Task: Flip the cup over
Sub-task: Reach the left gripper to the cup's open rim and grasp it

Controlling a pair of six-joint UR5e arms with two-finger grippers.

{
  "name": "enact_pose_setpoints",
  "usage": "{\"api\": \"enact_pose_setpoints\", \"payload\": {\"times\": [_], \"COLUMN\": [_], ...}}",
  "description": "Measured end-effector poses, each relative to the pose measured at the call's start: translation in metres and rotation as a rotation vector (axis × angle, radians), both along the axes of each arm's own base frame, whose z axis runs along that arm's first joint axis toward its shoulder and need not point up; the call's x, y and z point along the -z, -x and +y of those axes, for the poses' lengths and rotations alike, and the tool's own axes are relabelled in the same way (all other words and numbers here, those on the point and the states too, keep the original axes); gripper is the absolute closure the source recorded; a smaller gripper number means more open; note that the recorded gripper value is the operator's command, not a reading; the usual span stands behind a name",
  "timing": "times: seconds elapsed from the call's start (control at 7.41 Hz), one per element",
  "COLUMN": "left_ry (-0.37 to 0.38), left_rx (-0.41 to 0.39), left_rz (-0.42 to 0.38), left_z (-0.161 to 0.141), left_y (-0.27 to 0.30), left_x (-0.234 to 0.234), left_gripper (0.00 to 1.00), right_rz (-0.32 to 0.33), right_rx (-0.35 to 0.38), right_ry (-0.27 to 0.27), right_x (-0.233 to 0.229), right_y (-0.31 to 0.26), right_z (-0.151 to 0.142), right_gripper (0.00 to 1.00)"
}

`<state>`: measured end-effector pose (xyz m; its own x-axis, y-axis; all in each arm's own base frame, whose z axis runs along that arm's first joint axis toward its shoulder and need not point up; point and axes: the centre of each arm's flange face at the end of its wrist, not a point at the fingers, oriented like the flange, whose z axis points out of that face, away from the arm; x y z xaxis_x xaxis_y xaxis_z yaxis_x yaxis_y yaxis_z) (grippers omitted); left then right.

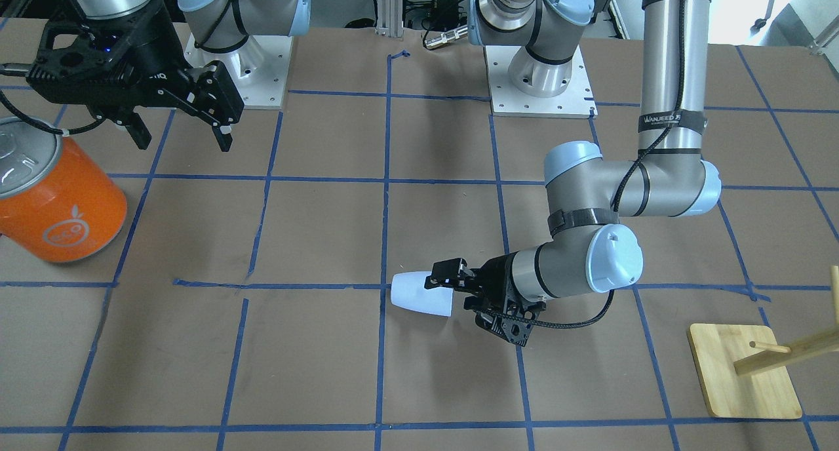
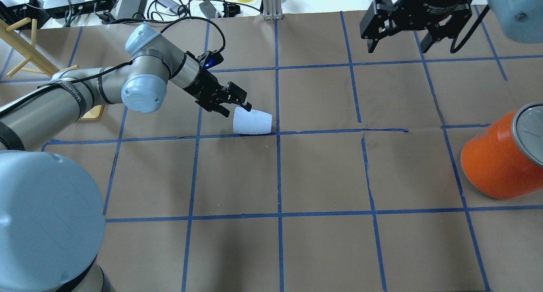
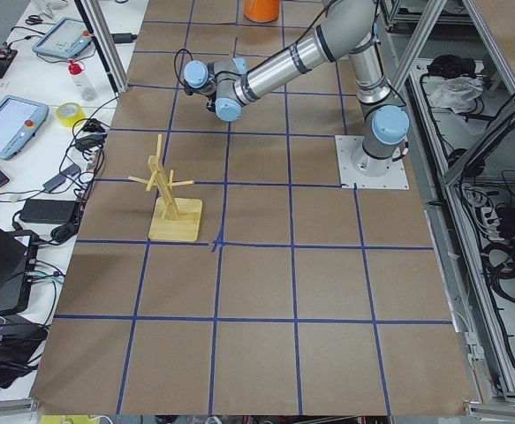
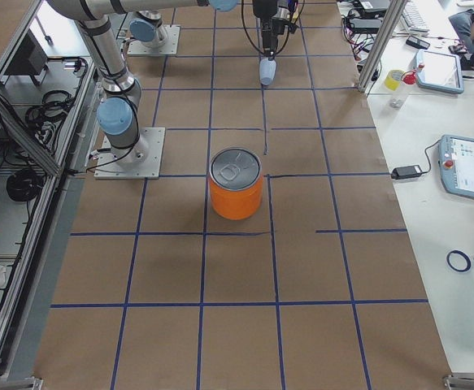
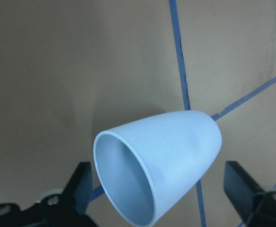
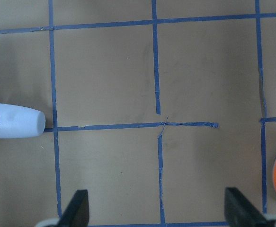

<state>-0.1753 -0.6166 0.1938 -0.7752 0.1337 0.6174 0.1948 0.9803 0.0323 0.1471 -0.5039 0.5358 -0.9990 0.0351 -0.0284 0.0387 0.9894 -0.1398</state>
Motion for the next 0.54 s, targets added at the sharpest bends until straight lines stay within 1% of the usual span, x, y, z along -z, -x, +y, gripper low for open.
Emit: {"api": "enact_pose_setpoints", "payload": {"times": [0.13, 0.4, 0.54], "left_ry": [-0.028, -0.072, -0.09], "left_rx": [-0.035, -0.063, -0.067], "left_rz": [0.034, 0.06, 0.07], "left_z": [0.0, 0.008, 0.015], "left_y": [0.004, 0.007, 0.009], "left_x": [0.001, 0.011, 0.02], "left_gripper": [0.0, 0.0, 0.1], "right_rz": [0.0, -0.001, -0.002], "right_rx": [0.0, 0.0, 0.0], "right_ry": [-0.001, -0.003, -0.004], "right_x": [0.001, 0.001, 0.002], "right_y": [0.0, -0.001, -0.001], "right_z": [0.0, 0.0, 0.001], "right_gripper": [0.0, 0.0, 0.0]}}
